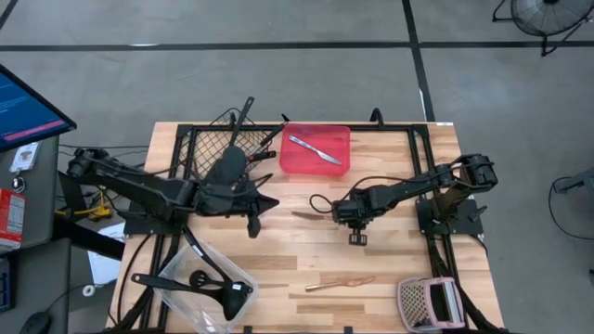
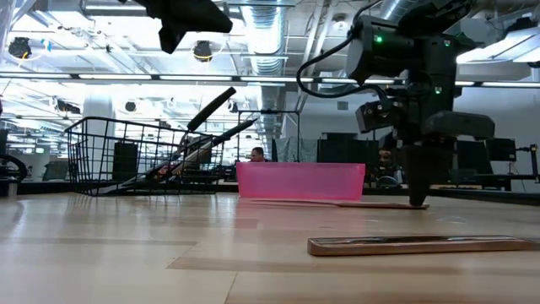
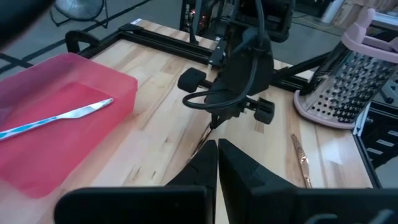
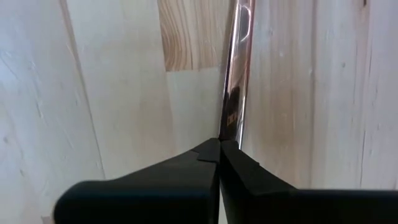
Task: Pick & Place Kitchen Items
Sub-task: Put the gold table knife into the red bin
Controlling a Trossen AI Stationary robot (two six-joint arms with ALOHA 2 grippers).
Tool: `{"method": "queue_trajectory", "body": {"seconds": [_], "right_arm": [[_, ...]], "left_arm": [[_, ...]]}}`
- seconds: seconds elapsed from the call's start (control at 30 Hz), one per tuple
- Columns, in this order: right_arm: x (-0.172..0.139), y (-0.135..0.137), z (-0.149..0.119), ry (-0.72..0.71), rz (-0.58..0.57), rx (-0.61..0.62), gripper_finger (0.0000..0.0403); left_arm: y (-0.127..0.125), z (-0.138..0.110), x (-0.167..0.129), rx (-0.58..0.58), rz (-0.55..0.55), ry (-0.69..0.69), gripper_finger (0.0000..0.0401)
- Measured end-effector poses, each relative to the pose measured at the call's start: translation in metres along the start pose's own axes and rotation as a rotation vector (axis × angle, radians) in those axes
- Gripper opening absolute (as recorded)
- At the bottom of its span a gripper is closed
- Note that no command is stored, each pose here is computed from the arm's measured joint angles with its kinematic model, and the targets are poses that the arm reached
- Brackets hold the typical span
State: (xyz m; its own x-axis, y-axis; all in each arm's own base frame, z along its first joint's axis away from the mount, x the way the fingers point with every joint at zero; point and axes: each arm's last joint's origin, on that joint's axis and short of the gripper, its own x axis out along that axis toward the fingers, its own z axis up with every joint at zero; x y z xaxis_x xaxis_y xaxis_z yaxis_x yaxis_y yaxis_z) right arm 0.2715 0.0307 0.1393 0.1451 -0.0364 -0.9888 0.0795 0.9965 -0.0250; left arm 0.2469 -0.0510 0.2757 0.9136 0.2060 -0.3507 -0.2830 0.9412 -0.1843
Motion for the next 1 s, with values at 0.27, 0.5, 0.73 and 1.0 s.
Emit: {"method": "queue_trajectory", "body": {"seconds": [0.27, 0.5, 0.73, 1.0], "right_arm": [[-0.001, 0.002, 0.010, -0.105, 0.021, 0.005, 0.0000], [-0.002, 0.004, 0.016, -0.177, 0.010, 0.007, 0.0000], [-0.006, 0.006, 0.023, -0.265, -0.028, 0.008, 0.0000], [-0.034, 0.001, 0.007, -0.509, -0.022, 0.052, 0.0000]], "left_arm": [[-0.001, -0.001, -0.001, 0.001, -0.002, 0.002, 0.0001], [-0.001, -0.001, -0.001, 0.001, -0.002, 0.003, 0.0001], [-0.001, -0.001, 0.000, 0.001, 0.011, -0.002, 0.0001], [0.000, -0.001, 0.000, 0.004, 0.016, 0.003, 0.0001]]}}
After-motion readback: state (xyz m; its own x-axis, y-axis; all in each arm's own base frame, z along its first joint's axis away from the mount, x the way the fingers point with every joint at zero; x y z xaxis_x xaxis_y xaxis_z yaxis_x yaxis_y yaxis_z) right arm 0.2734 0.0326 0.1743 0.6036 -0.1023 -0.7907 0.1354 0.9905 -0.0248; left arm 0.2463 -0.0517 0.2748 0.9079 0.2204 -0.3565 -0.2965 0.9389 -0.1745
